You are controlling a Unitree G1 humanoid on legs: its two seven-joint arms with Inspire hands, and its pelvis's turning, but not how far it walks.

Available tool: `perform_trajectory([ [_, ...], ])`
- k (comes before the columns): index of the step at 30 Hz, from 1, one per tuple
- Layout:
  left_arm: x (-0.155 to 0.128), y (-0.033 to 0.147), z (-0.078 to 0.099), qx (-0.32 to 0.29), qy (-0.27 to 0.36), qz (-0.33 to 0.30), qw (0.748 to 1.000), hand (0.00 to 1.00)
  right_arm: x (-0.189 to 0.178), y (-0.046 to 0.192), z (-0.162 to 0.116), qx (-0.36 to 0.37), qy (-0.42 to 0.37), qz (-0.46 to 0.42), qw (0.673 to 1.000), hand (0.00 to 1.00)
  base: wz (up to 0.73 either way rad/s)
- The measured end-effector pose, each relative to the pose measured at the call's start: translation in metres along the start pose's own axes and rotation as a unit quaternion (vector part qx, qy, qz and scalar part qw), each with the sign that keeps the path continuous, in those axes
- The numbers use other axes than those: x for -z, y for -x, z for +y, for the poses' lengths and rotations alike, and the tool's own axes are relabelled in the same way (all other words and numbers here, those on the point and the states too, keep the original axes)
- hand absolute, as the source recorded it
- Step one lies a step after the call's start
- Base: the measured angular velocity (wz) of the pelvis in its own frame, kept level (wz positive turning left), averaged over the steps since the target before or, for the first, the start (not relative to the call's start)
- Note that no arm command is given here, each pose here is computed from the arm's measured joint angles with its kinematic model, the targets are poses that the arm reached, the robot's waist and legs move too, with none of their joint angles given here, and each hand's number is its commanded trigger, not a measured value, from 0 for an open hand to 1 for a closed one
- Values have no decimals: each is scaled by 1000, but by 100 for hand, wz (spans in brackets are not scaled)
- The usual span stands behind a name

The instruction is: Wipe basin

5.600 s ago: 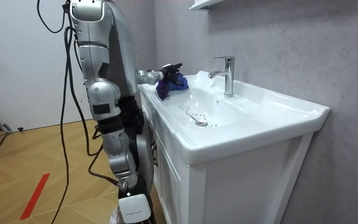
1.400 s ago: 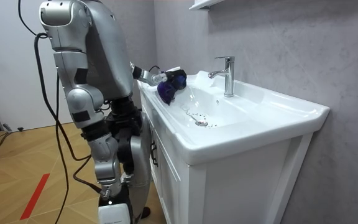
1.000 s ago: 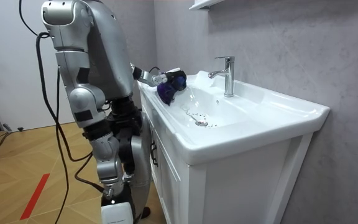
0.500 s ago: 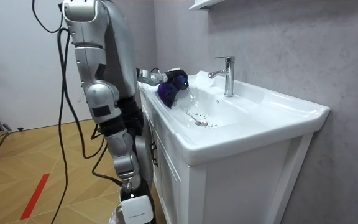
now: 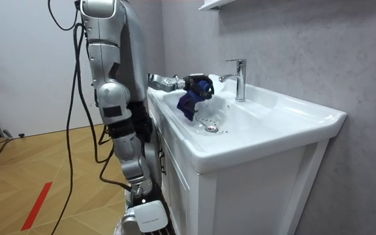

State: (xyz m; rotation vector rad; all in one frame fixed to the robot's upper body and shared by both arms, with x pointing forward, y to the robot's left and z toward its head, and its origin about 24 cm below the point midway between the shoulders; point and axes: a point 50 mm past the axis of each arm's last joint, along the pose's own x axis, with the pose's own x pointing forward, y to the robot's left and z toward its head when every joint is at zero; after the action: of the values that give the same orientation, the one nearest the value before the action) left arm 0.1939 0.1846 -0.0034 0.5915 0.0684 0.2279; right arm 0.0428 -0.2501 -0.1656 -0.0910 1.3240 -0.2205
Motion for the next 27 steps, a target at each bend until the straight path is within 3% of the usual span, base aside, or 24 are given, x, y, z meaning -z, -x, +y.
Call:
perform_trajectory([
  [3,-10,-1,3,-9,16,-31,999,100,1,0,-2,2,-9,1,1000,0,0],
  [13,-10,-1,1,5,19,-32,999,100,3,0,0,-6,-26,-1,1000,0,0],
  [27,13,9,-6,32,-62,-1,998,100,7,1,0,-14,-33,11,999,0,-5],
])
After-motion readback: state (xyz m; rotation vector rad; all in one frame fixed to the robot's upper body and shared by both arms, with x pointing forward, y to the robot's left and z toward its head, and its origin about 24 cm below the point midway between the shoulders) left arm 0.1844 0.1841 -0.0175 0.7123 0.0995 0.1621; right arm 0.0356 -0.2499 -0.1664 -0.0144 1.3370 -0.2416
